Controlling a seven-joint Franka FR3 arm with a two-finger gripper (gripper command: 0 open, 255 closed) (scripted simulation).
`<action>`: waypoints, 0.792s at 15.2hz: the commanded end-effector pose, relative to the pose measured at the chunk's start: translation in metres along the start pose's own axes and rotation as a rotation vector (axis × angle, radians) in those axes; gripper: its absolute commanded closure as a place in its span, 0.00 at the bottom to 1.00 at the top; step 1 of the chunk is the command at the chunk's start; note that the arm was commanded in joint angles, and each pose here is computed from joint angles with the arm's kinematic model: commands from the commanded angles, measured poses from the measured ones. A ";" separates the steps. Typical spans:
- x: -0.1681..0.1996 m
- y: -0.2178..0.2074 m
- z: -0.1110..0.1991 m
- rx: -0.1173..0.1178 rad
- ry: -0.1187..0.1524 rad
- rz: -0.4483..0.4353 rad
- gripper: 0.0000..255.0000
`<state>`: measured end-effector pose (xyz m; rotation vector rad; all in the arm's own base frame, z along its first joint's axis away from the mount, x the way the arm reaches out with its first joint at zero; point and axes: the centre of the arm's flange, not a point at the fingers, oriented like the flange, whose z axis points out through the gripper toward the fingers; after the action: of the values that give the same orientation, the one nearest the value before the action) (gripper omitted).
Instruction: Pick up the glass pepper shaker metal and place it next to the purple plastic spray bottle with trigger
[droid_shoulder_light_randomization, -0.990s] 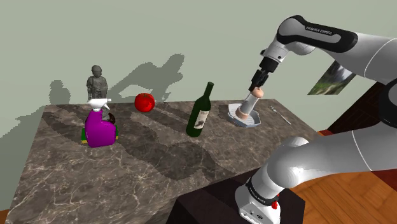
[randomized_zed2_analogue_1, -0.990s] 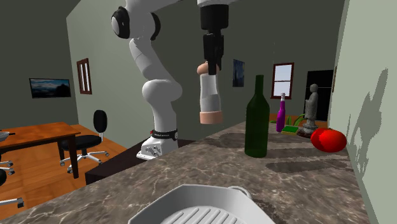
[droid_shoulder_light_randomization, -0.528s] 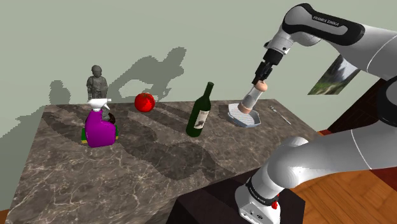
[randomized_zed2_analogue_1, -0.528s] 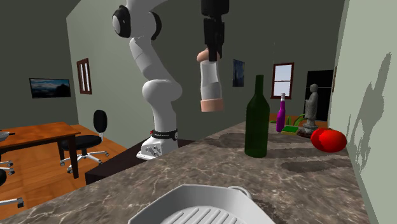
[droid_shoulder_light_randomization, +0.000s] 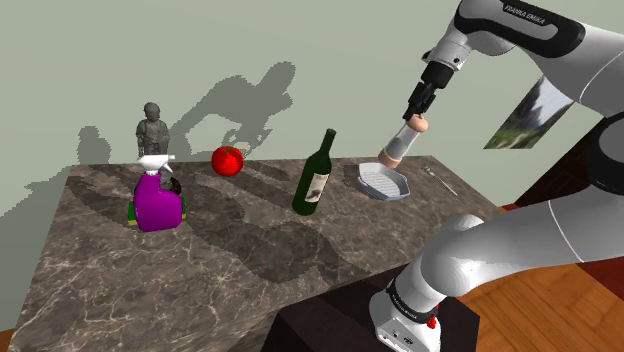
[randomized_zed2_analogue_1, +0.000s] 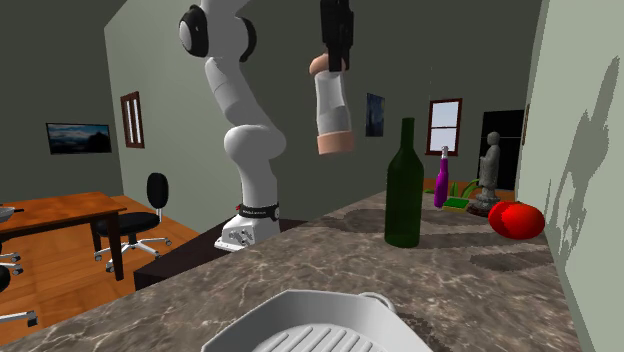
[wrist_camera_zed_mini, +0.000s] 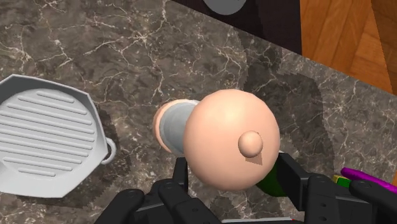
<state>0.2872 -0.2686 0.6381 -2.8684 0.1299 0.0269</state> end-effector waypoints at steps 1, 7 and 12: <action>-0.001 -0.004 -0.010 0.000 0.000 0.000 1.00; -0.002 -0.013 -0.040 0.000 0.000 0.000 1.00; -0.003 -0.019 -0.064 0.000 0.000 0.000 1.00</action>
<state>0.2869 -0.2665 0.7007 -2.8682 0.1298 0.0271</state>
